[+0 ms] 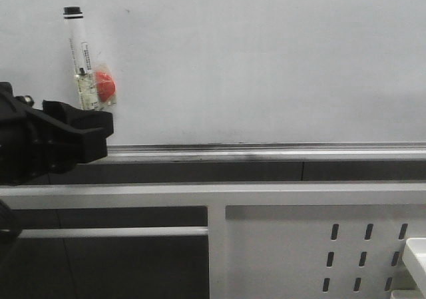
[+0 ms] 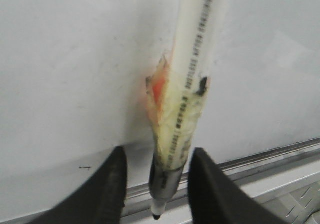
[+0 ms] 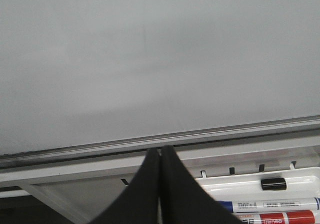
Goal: Write number 1 on whiteboard
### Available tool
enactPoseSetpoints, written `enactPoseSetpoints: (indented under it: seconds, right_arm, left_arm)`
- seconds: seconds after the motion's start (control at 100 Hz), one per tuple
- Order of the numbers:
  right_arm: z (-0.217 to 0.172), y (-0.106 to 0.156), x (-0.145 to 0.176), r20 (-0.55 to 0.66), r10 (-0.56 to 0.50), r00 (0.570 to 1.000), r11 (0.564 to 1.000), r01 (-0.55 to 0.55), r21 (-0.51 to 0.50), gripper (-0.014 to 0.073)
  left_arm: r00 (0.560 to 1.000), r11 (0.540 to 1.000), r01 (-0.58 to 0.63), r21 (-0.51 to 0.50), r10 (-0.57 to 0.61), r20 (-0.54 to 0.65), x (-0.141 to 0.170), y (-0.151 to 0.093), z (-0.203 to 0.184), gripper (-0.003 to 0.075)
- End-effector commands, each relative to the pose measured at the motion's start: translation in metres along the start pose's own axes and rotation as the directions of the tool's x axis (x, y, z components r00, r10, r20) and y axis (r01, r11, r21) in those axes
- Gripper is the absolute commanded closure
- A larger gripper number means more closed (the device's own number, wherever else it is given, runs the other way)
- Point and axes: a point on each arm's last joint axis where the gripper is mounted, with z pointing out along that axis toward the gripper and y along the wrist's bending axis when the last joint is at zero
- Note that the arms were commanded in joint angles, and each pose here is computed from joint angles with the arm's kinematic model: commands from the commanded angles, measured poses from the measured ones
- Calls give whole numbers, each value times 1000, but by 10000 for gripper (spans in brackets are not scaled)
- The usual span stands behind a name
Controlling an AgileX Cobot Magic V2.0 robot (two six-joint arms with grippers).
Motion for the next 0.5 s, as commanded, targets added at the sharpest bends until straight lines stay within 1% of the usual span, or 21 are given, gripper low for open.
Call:
enactPoseSetpoints:
  seconds: [0.0, 0.22, 0.31, 0.4, 0.45, 0.46, 0.47, 0.49]
  right_arm:
    - [-2, 3, -16, 91, -11, 996, 1000, 12, -11, 651]
    - [-3, 4, -14, 43, 3, 999, 1000, -2, -18, 651]
    - [-6, 8, -17, 15, -4, 1000, 999, 4, -47, 651]
    - [-11, 19, -22, 5, -64, 998, 989, 64, -137, 651]
    - [-15, 26, -24, 13, -138, 990, 968, 138, -210, 651]
    - [-16, 29, -24, 12, -163, 987, 957, 161, -240, 651]
    - [-16, 30, -25, 12, -159, 987, 957, 157, -242, 651]
    - [-17, 33, -25, 15, -192, 981, 943, 188, -274, 651]
  left_arm:
    - [965, 998, -2, 68, -16, 261, -29, -8, -1, 736]
    - [971, 993, -28, 111, 1, 240, -25, -11, -4, 740]
    - [975, 981, -72, 178, 32, 221, -21, -17, -8, 740]
    - [973, 952, -152, 265, 97, 211, -17, -25, -12, 740]
    - [972, 930, -179, 322, 116, 204, -14, -31, -13, 740]
    - [972, 922, -188, 339, 124, 201, -14, -32, -14, 740]
    - [972, 919, -191, 346, 127, 199, -13, -33, -14, 740]
    - [971, 909, -199, 367, 132, 200, -13, -35, -15, 740]
